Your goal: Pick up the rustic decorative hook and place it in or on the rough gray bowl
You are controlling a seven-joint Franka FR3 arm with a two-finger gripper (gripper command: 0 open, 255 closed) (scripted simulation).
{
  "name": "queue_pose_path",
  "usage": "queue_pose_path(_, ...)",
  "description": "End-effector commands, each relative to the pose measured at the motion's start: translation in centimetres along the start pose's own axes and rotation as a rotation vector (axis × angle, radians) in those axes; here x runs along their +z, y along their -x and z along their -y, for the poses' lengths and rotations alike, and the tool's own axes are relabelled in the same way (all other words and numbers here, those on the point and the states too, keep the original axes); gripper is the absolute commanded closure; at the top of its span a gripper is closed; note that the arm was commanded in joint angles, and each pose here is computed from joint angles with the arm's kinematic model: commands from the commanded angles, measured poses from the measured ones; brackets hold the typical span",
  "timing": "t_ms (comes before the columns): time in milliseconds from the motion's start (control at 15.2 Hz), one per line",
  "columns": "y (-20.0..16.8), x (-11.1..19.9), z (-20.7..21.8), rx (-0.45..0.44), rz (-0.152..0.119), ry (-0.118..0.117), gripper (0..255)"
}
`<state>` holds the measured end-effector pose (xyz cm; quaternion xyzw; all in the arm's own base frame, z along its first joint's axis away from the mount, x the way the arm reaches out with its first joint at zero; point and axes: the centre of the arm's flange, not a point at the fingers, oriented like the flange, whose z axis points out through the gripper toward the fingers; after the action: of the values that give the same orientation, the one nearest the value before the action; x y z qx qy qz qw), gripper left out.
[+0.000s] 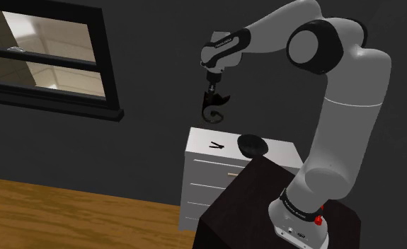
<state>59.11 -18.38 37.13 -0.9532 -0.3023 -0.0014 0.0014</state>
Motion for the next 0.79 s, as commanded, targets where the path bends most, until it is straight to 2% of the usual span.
queue_pose_path(0, 2.7, -0.2, 0.4, -0.001, -0.001, 0.0, 255)
queue_pose_path(726, 16.8, -3.1, 2.2, -0.001, -0.001, 0.0, 255)
